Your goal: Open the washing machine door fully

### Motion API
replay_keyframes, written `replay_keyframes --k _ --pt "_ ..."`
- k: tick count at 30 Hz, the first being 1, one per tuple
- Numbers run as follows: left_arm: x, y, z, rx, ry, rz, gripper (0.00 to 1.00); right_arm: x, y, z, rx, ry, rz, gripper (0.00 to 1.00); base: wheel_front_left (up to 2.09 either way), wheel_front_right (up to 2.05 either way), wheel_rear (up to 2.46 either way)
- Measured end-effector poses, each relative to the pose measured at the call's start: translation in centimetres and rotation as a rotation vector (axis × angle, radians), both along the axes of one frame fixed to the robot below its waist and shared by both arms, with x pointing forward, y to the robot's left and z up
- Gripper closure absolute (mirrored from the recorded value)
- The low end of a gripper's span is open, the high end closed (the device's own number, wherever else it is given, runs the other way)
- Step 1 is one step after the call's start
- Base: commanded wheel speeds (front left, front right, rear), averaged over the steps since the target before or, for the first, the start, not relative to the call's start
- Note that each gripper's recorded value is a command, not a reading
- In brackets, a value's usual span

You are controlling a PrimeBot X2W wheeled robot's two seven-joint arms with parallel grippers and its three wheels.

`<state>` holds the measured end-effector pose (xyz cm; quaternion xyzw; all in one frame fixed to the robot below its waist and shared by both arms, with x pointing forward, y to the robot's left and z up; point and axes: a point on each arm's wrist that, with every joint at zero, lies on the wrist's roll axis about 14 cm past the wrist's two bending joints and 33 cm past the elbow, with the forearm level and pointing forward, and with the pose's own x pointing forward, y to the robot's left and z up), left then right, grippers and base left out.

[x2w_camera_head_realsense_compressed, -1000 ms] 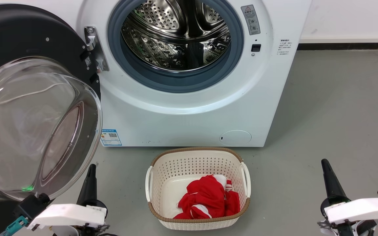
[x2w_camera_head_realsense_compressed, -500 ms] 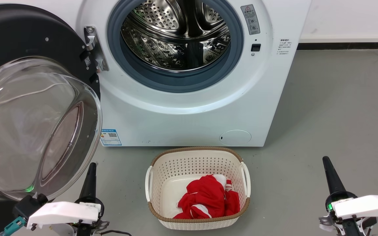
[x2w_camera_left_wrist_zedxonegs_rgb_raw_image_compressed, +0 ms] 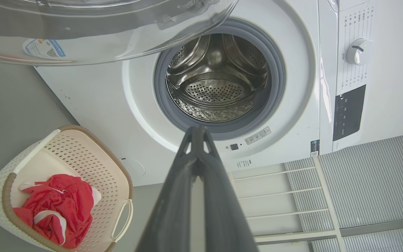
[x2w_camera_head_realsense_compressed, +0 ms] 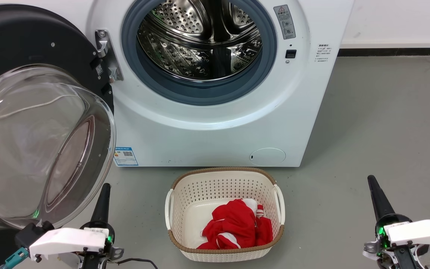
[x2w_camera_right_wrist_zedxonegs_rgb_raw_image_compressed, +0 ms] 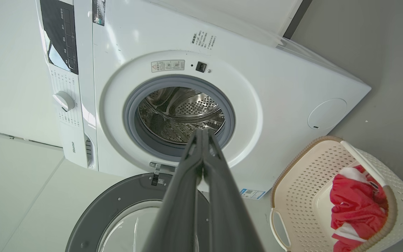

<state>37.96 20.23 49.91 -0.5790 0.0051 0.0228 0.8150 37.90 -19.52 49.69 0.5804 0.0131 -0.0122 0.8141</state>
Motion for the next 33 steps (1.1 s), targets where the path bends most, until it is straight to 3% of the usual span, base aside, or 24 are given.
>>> replay_keyframes --k 33 --pt "0.58 -0.24 0.27 -0.272 -0.019 -0.02 1.0 0.59 -0.42 0.48 0.268 -0.017 -0.004 1.0 0.0 0.0 0.0"
